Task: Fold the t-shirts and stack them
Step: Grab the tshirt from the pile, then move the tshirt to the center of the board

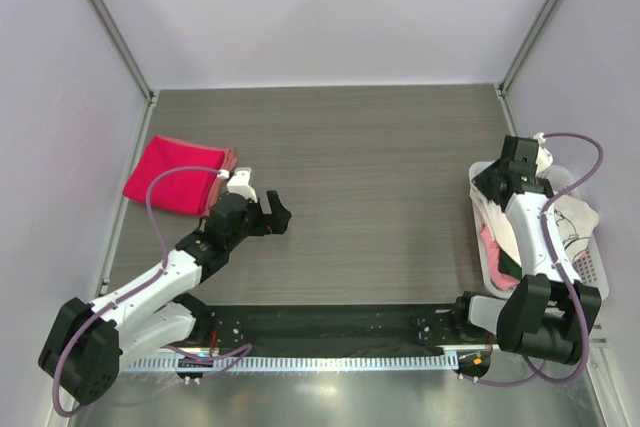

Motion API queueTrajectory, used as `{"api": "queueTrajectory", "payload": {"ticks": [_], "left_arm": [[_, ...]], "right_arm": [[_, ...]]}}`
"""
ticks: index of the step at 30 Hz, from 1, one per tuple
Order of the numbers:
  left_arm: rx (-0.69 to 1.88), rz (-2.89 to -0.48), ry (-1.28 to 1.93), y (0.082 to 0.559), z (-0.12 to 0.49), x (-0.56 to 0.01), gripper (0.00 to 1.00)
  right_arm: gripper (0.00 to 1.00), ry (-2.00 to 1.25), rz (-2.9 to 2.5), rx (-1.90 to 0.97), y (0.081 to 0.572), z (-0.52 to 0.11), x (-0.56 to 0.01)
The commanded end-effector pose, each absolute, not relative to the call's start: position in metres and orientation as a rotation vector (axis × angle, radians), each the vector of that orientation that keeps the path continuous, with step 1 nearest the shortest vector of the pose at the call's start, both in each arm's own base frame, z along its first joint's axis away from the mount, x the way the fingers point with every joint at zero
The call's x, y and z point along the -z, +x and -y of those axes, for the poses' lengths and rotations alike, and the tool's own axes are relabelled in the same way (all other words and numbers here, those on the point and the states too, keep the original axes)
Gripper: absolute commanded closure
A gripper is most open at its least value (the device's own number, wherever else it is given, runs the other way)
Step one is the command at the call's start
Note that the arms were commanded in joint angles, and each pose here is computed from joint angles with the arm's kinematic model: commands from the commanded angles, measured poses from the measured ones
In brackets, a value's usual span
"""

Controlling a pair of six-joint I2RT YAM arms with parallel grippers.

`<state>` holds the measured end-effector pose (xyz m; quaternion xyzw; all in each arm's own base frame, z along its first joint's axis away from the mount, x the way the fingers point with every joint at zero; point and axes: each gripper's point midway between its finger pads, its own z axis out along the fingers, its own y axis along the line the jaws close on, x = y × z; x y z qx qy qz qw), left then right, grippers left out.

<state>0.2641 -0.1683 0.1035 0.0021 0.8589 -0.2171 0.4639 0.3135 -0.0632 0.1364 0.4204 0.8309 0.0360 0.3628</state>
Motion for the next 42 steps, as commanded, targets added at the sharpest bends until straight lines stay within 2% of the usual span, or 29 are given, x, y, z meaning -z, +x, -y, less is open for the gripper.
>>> {"api": "queueTrajectory", "payload": {"ticks": [1,6,9,14,18,19,21,22,24,25,26,29,31,34,37,38,39,40,41,42], "left_arm": [[0.540,-2.058,0.011,0.271,0.170,-0.119,0.00],[0.545,-2.062,0.014,0.272,0.172,-0.119,0.00],[0.547,-2.068,0.017,0.272,0.173,-0.118,0.00],[0.548,-2.065,0.017,0.273,0.173,-0.118,0.01],[0.545,-2.066,0.018,0.273,0.173,-0.118,0.00],[0.545,-2.067,0.017,0.273,0.173,-0.117,0.01],[0.537,-2.062,0.013,0.274,0.172,-0.118,0.00],[0.534,-2.065,0.015,0.274,0.172,-0.117,0.00],[0.528,-2.064,0.011,0.274,0.170,-0.118,0.00],[0.523,-2.067,0.010,0.273,0.169,-0.116,0.00],[0.519,-2.065,0.007,0.274,0.169,-0.117,0.00],[0.504,-2.066,-0.005,0.274,0.165,-0.116,0.00],[0.499,-2.058,-0.013,0.273,0.163,-0.118,0.01],[0.483,-2.054,-0.029,0.273,0.160,-0.119,0.00],[0.466,-2.053,-0.043,0.274,0.157,-0.119,0.00],[0.465,-2.051,-0.048,0.274,0.156,-0.119,0.01],[0.457,-2.052,-0.052,0.275,0.155,-0.118,0.00],[0.451,-2.057,-0.055,0.275,0.154,-0.117,0.00],[0.449,-2.056,-0.057,0.276,0.154,-0.119,0.00],[0.444,-2.065,-0.056,0.276,0.154,-0.116,0.00]], "right_arm": [[0.99,1.031,-1.961,-0.047,0.316,0.079,-0.194],[0.99,0.955,-1.804,-0.039,0.298,0.081,-0.290],[0.99,0.858,-1.765,-0.142,0.293,0.062,-0.342],[0.99,0.592,-1.759,-0.451,0.302,-0.009,-0.427],[0.99,0.369,-1.820,-0.623,0.314,-0.102,-0.465],[0.99,0.233,-1.863,-0.705,0.304,-0.155,-0.468],[0.99,0.126,-1.903,-0.684,0.306,-0.206,-0.475],[0.99,0.002,-1.845,-0.781,0.274,-0.246,-0.506],[0.99,-0.121,-1.892,-0.752,0.267,-0.297,-0.493],[0.99,-0.178,-1.830,-0.849,0.244,-0.317,-0.520],[0.99,-0.201,-1.826,-0.873,0.241,-0.326,-0.522],[0.99,-0.174,-1.752,-0.912,0.244,-0.331,-0.540],[0.99,-0.096,-1.672,-0.876,0.243,-0.299,-0.562],[0.99,0.117,-1.658,-0.656,0.284,-0.247,-0.543],[0.99,0.262,-1.706,-0.519,0.319,-0.188,-0.501],[0.99,0.274,-1.769,-0.466,0.326,-0.179,-0.467],[0.95,0.279,-1.812,-0.429,0.331,-0.173,-0.447],[0.83,0.291,-1.899,-0.336,0.341,-0.161,-0.403],[0.66,0.293,-1.944,-0.291,0.341,-0.156,-0.381],[0.19,0.308,-1.973,-0.247,0.339,-0.148,-0.364]]}}
